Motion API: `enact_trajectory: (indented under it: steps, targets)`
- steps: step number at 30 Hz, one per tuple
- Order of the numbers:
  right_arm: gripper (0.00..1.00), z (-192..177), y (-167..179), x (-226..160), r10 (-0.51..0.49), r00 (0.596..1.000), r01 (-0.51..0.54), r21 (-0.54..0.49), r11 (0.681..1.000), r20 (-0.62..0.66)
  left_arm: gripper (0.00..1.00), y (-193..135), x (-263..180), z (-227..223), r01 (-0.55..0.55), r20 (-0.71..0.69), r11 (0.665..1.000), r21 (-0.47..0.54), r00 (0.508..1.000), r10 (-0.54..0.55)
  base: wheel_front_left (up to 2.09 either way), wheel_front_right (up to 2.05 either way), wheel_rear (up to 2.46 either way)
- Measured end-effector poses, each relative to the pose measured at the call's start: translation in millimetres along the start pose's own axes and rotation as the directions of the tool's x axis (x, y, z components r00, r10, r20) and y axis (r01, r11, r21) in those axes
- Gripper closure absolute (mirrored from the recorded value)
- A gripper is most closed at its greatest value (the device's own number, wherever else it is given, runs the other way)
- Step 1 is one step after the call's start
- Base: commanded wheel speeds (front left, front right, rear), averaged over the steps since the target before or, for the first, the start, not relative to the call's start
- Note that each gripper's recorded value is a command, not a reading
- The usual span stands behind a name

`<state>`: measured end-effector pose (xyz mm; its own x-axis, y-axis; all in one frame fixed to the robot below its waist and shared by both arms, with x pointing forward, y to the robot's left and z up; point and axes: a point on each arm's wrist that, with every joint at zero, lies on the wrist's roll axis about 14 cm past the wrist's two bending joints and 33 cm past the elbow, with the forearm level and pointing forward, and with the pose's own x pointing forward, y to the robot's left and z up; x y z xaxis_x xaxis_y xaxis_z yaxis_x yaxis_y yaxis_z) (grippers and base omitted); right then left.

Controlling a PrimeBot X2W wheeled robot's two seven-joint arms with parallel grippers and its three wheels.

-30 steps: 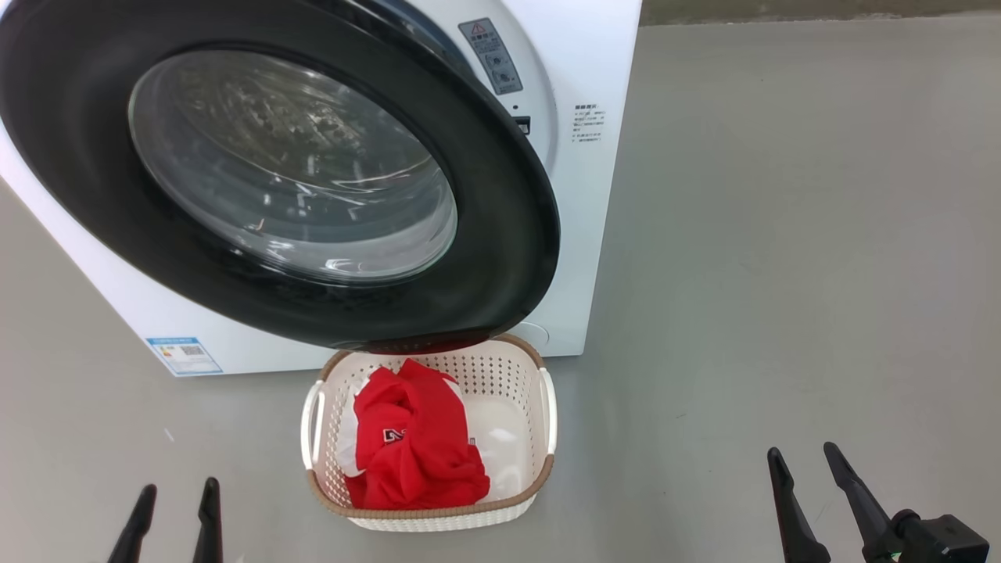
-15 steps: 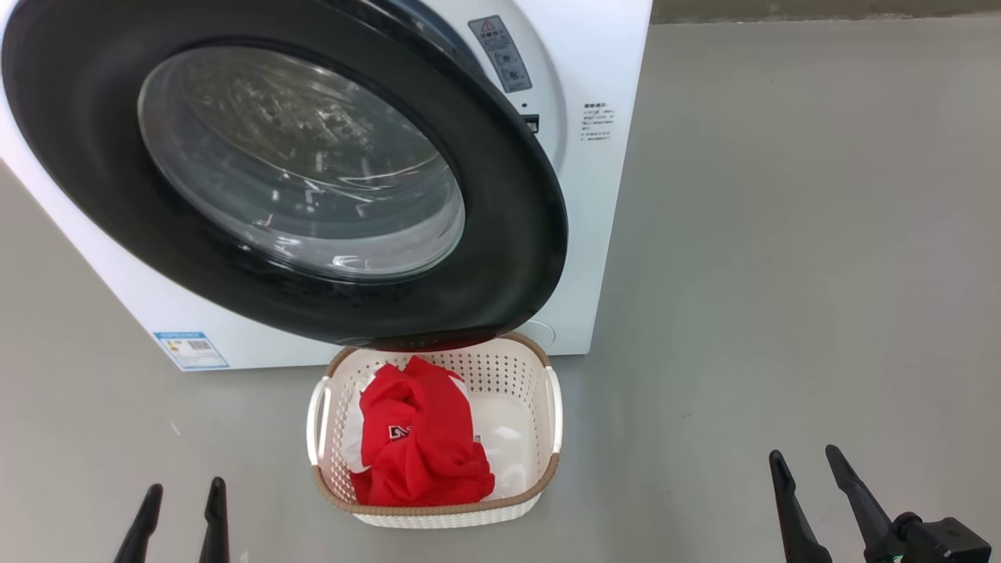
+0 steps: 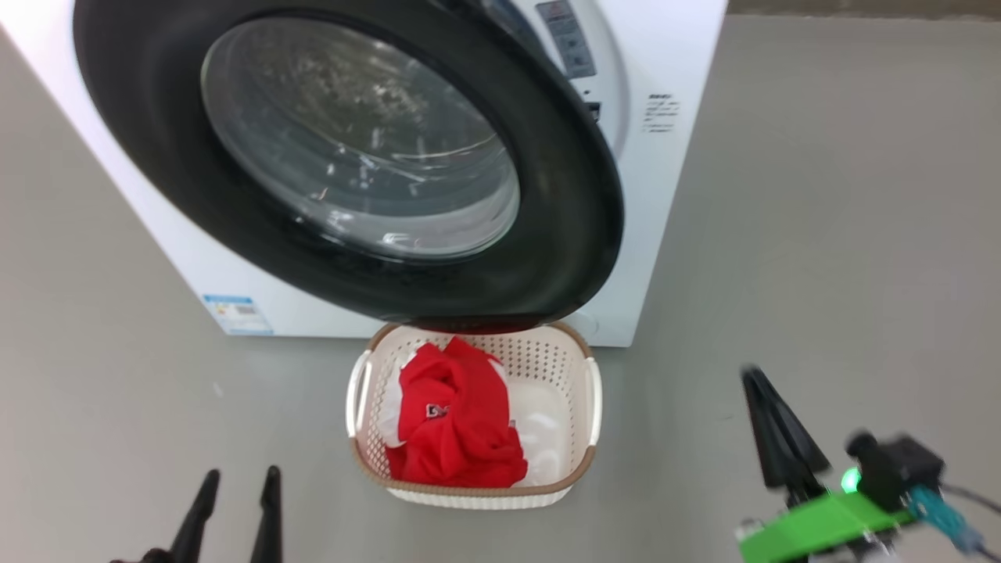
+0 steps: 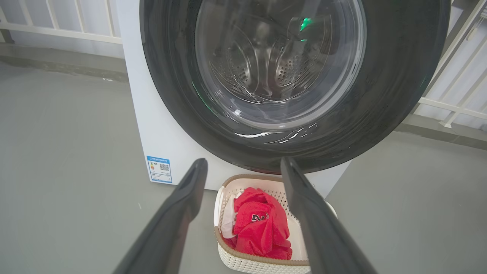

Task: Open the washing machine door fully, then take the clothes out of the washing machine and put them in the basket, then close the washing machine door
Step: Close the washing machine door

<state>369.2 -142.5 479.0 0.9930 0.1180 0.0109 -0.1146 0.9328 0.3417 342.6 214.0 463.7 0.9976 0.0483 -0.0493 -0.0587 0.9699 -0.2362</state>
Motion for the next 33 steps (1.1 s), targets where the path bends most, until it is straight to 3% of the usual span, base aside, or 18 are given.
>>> enact_trajectory:
  steps: [4, 12, 33]
  targets:
    - [1.00, 13.3, 40.2, 41.6, 0.130, 0.991, -0.130, 0.002, 0.991, 0.044, 0.00, -4.7, 2.6, -2.9, 0.000, -0.005, 1.000, -0.021, 1.000, 0.000, 0.00, 0.00, 0.00]
    - [1.00, 26.4, 80.0, 94.2, 0.252, 0.964, -0.252, -0.008, 0.968, 0.086, 0.00, 1.4, 13.4, 0.4, -0.026, 0.005, 0.999, -0.034, 1.000, 0.026, 0.00, 0.00, 0.00]
    - [1.00, -9.8, 98.0, 190.0, 0.293, 0.954, -0.295, 0.040, 0.955, 0.060, 0.00, 19.2, 53.7, -9.6, -0.081, -0.021, 0.996, -0.047, 0.997, 0.081, 0.00, 0.00, 0.00]
